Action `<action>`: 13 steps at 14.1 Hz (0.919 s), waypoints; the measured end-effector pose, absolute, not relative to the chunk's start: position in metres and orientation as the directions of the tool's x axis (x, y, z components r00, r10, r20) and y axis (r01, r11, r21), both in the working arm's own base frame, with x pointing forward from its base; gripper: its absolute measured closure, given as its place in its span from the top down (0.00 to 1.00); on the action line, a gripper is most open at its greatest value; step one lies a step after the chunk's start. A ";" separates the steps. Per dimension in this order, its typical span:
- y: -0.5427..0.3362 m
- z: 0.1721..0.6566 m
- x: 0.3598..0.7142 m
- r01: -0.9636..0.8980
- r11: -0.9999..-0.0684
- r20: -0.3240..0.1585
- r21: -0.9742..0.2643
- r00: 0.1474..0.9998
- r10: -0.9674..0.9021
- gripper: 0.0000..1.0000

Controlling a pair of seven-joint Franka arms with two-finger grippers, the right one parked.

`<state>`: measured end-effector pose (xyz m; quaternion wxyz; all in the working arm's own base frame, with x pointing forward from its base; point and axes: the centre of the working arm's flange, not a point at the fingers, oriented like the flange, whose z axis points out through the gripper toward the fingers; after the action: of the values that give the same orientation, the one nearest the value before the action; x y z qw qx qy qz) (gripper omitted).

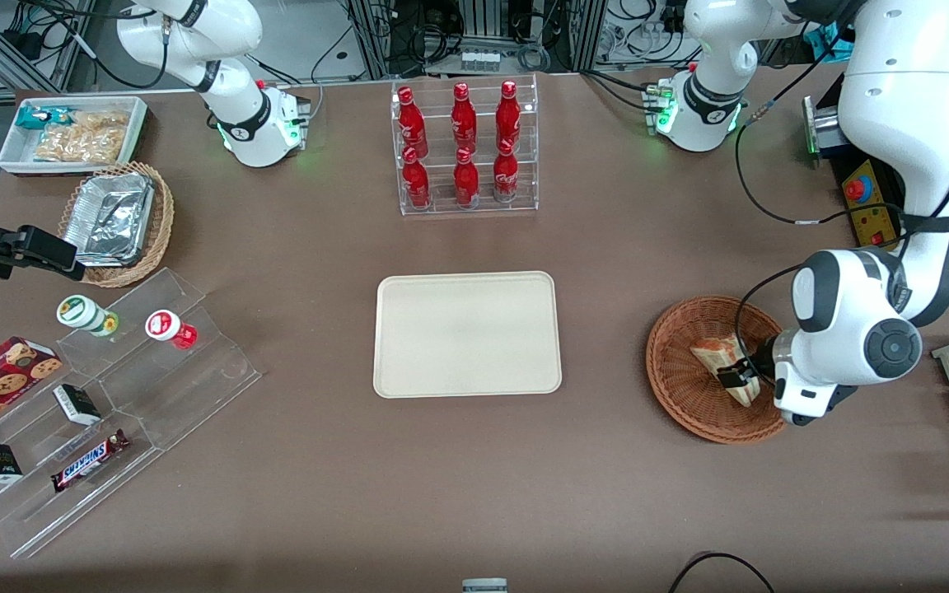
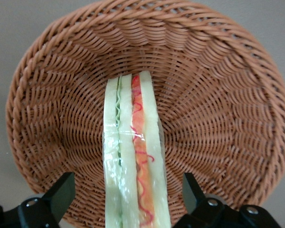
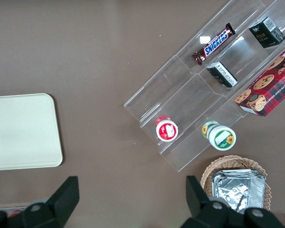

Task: Place sandwich from basket to tray
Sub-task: 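Close the left gripper on the sandwich and lift it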

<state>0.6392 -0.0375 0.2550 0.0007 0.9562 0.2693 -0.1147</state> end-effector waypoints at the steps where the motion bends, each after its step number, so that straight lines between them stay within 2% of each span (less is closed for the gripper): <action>1: -0.038 0.250 0.639 0.530 -0.846 -0.222 -0.066 0.818 0.530 1.00; 4: -0.038 0.238 0.640 0.569 -0.819 -0.218 -0.072 0.793 0.569 0.95; 9: -0.040 0.236 0.638 0.576 -0.814 -0.222 -0.076 0.786 0.577 0.43; 13: -0.066 0.289 0.641 0.537 -0.840 -0.224 -0.078 0.812 0.539 0.41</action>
<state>0.6409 -0.0661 0.2886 -0.0054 0.9518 0.2826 -0.1194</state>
